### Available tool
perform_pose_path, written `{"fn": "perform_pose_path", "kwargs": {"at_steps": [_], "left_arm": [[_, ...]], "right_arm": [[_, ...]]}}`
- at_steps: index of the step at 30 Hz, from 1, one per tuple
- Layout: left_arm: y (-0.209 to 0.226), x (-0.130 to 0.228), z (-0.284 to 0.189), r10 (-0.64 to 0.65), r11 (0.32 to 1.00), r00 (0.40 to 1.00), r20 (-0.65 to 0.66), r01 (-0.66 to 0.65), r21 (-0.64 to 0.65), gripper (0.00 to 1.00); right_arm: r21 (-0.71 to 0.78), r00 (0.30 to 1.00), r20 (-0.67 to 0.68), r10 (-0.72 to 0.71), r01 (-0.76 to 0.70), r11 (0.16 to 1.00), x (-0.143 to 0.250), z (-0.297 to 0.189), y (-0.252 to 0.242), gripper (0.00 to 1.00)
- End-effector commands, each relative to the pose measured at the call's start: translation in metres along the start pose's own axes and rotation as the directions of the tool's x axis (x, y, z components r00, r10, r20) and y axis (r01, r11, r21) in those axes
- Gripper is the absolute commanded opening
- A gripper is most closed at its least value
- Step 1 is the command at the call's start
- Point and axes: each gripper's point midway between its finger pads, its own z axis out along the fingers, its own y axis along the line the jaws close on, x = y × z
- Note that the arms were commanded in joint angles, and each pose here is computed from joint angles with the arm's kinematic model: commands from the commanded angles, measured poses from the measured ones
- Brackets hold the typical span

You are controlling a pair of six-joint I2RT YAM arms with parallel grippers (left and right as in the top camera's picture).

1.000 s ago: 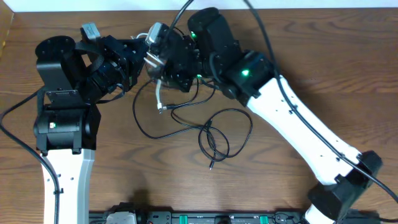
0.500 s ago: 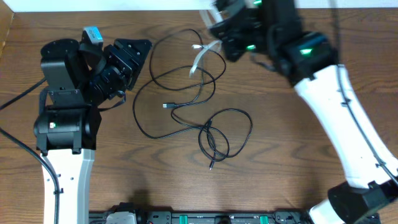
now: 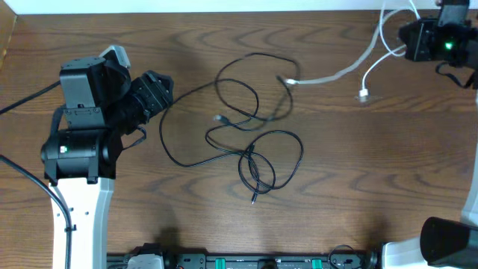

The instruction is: Untangle cables

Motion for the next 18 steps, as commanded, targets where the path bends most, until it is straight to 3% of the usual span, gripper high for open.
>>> {"fn": "perform_pose_path", "kwargs": {"at_steps": [1, 2, 5, 9, 14, 18], "left_arm": [[0.006, 0.007, 0.011, 0.07, 0.997, 0.997, -0.043, -0.072, -0.027, 0.59], [0.005, 0.01, 0.016, 0.087, 0.996, 0.994, -0.062, -0.089, -0.025, 0.59], [-0.001, 0.02, 0.031, 0.144, 0.989, 0.983, -0.111, -0.146, -0.007, 0.59], [-0.014, 0.043, 0.054, 0.221, 0.975, 0.956, -0.194, -0.22, 0.027, 0.59], [-0.024, 0.053, 0.073, 0.252, 0.968, 0.941, -0.225, -0.247, 0.051, 0.59], [-0.027, 0.052, 0.075, 0.264, 0.965, 0.94, -0.218, -0.256, 0.061, 0.59]], "right_arm": [[0.172, 0.997, -0.019, 0.079, -0.075, 0.982, 0.008, -0.006, -0.027, 0.01], [0.235, 0.994, -0.025, 0.104, -0.096, 0.967, 0.011, -0.007, -0.038, 0.01], [0.155, 0.993, -0.096, 0.066, -0.05, 0.987, 0.023, 0.002, -0.02, 0.01], [0.187, 0.966, -0.239, 0.093, -0.048, 0.981, 0.056, 0.016, -0.021, 0.01], [0.156, 0.85, -0.51, 0.13, -0.057, 0.986, 0.115, 0.063, -0.013, 0.01], [0.149, 0.799, -0.586, 0.135, -0.058, 0.987, 0.135, 0.094, -0.01, 0.01]]}}
